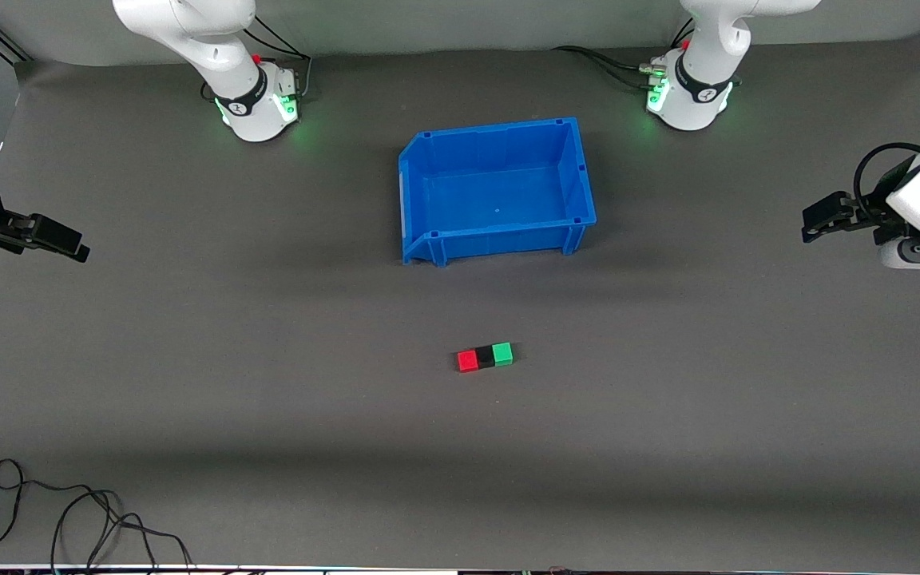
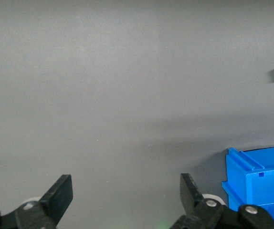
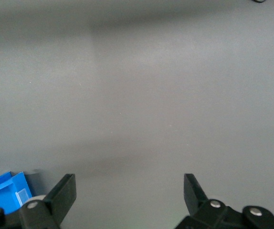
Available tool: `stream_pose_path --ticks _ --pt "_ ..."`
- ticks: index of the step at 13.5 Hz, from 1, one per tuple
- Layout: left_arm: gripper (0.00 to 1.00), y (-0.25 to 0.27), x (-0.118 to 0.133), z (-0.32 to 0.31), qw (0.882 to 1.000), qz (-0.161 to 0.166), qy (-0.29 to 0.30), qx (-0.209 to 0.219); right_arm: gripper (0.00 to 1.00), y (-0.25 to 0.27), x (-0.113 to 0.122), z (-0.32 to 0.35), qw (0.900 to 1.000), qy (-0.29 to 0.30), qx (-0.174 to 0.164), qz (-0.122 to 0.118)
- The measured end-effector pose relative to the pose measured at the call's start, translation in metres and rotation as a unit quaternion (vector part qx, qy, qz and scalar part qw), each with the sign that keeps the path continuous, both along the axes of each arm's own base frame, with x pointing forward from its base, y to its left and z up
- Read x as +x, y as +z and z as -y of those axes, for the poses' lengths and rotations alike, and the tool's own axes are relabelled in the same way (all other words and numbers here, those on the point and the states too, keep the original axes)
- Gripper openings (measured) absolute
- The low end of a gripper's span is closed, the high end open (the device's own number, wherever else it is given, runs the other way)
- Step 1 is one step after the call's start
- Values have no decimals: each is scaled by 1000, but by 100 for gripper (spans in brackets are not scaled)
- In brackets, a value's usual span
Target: Attach green and red cubes to black cube
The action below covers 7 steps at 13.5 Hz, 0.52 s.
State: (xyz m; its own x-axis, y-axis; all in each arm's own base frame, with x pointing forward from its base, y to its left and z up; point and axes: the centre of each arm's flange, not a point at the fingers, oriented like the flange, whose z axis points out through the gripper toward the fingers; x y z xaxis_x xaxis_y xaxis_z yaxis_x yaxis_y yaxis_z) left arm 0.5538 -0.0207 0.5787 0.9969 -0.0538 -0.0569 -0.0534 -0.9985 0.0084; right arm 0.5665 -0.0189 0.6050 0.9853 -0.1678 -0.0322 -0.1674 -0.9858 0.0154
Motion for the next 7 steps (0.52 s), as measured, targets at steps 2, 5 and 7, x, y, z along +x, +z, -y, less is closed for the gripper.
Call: stream_pose_path --ticks 2,5,7 --pt "100 0 0 0 1000 0 0 0 100 -5 2 -3 1000 3 0 -4" --pt "100 0 0 0 1000 0 0 0 100 -8 4 -4 1000 4 0 -7" --pt "100 0 0 0 1000 0 0 0 100 -8 4 -4 1000 4 0 -7"
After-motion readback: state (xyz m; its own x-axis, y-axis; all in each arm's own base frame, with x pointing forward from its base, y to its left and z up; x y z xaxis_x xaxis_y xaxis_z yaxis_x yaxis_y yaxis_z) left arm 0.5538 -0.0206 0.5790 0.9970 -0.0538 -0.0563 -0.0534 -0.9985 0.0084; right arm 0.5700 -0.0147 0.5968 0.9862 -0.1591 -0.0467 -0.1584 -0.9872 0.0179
